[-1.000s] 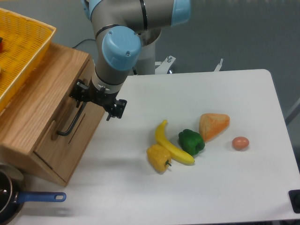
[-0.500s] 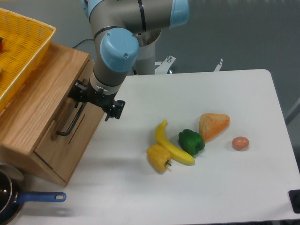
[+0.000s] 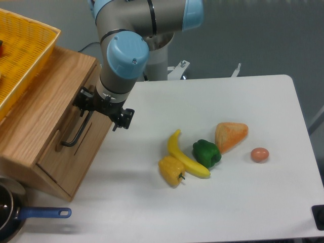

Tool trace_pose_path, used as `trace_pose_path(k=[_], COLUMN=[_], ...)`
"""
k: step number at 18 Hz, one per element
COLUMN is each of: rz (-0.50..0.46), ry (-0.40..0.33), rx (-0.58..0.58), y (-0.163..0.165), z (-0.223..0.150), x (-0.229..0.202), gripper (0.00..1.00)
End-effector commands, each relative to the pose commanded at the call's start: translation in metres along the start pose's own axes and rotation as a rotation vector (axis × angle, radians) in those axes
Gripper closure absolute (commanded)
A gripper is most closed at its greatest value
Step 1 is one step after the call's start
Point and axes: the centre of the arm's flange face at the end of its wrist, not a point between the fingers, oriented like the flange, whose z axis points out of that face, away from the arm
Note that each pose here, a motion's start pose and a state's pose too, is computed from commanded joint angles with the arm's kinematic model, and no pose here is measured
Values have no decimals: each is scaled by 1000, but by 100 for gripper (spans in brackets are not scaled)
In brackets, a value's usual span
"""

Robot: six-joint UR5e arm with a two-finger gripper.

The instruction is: Slide open the top drawer

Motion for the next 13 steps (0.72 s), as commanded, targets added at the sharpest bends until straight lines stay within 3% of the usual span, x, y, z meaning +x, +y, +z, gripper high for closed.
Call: trace_pose_path(k=[13], rz=[-3], ry=[-1], rx=[-5], y=[-1], z=[3], x=[-3], gripper=[0])
